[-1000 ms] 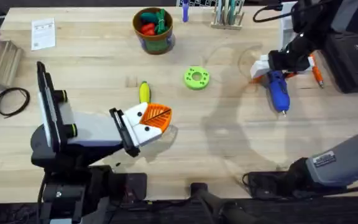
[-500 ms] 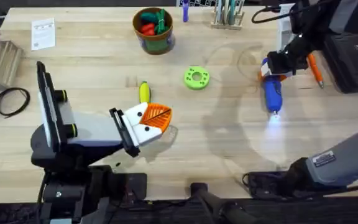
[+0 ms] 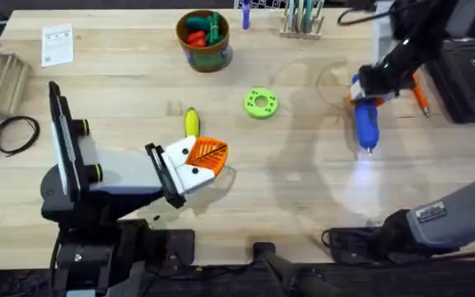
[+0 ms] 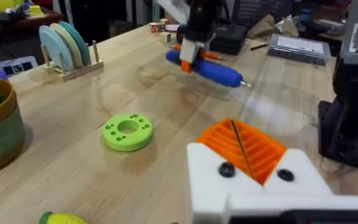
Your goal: Pick up the gripper from the table and insert it into the empty holder that is missing its gripper. Then pick up a screw, insert it into the mounting hole, and use the screwdriver to tighten it. Finally, clean up the table by picking up the vegetable and placing it into the bucket.
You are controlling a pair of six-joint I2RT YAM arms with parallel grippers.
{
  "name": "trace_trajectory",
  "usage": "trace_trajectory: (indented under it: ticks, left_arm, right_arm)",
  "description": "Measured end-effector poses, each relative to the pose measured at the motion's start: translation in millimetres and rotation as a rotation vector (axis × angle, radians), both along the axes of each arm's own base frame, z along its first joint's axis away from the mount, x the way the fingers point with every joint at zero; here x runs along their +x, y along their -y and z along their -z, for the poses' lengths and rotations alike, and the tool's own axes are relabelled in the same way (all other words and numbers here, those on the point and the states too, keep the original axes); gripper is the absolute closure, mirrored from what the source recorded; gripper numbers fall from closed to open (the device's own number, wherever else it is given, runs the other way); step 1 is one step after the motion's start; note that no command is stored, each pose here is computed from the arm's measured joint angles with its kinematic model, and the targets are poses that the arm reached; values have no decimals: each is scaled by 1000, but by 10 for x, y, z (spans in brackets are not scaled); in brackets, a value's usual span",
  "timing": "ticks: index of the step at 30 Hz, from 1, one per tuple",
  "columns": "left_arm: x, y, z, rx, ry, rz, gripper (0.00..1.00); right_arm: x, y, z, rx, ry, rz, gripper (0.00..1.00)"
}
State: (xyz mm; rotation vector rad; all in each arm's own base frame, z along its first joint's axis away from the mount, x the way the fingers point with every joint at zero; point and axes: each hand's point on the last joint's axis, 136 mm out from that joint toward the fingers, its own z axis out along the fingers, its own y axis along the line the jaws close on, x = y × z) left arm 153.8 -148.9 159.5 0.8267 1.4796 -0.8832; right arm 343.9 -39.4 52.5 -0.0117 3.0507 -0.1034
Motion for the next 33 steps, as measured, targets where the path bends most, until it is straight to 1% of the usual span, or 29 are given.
trace_trajectory:
  ticks: [2, 5, 8, 12, 15, 20, 23, 26, 30, 33]
  left_arm:
    - [0, 0, 0, 0, 0, 0, 989]
    - [0, 0, 0, 0, 0, 0, 989]
    - [0, 0, 0, 0, 0, 0, 989]
    - [0, 0, 0, 0, 0, 0, 989]
    - [0, 0, 0, 0, 0, 0, 989]
    - [0, 0, 0, 0, 0, 0, 989]
    - [0, 0, 0, 0, 0, 0, 989]
    - [0, 0, 0, 0, 0, 0, 989]
    - [0, 0, 0, 0, 0, 0, 989]
    - [0, 0, 0, 0, 0, 0, 989]
  right_arm:
    - [101, 5, -227, -4, 73, 13, 979]
    - [240, -21, -671, -8, 210, 14, 979]
    - [327, -124, -1127, 4, 343, -5, 979]
    - [436, -381, -1684, 54, 525, -51, 979]
    - [499, -634, -2068, 119, 658, -91, 979]
    - [502, -1059, -2568, 242, 832, -155, 979]
    - [456, -1285, -2820, 314, 909, -176, 979]
    - [376, -1457, -3012, 382, 958, -179, 979]
    - [276, -1655, -3215, 463, 1005, -182, 979]
    - [187, -1817, -3288, 510, 1011, -206, 979]
